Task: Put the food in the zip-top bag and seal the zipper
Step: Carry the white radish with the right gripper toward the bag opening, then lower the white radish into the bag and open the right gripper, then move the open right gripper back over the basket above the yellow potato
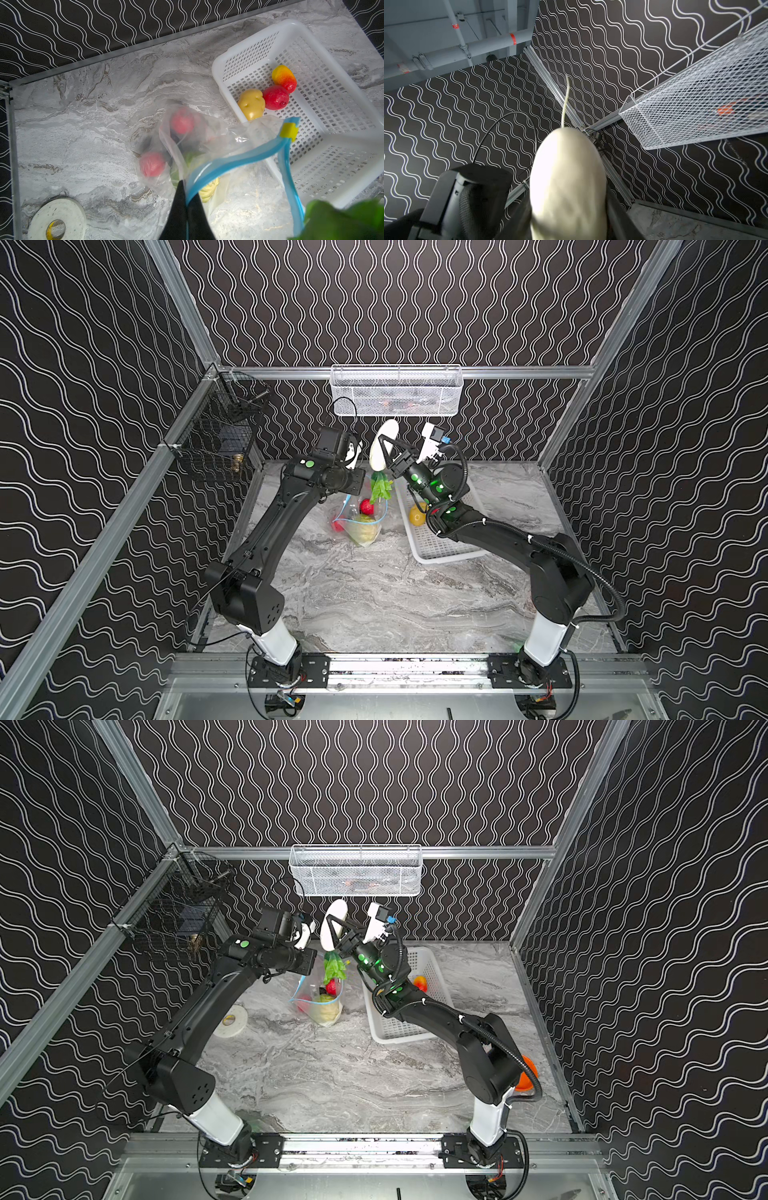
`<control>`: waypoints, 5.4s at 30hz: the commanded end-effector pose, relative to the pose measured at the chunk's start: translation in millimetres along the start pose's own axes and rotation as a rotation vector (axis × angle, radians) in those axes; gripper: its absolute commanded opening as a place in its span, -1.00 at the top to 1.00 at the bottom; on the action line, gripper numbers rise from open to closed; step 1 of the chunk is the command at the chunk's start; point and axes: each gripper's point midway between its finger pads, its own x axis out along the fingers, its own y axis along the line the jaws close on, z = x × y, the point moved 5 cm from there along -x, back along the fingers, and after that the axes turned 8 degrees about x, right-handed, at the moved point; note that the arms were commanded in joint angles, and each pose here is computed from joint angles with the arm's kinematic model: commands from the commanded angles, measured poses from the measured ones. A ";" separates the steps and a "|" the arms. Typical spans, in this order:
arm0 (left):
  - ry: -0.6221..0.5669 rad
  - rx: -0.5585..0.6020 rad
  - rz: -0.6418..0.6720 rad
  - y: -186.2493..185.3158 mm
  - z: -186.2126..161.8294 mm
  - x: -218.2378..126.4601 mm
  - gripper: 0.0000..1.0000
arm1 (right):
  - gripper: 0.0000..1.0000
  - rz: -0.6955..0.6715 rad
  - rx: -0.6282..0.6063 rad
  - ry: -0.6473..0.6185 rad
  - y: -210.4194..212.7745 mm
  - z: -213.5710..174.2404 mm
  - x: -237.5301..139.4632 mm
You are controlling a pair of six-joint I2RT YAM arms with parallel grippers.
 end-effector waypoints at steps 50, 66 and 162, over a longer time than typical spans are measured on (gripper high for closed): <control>-0.020 -0.014 0.007 4.7 8.4 -9.4 1.00 | 0.64 0.081 -0.014 -0.010 20.8 -61.2 -12.0; -0.043 -0.036 -0.011 7.4 10.6 -18.3 1.00 | 0.64 -0.052 -0.110 -0.007 -8.2 -75.4 -29.0; -0.167 0.027 0.518 62.8 54.5 -98.9 1.00 | 1.00 -0.627 -0.038 0.652 -35.7 -97.4 45.7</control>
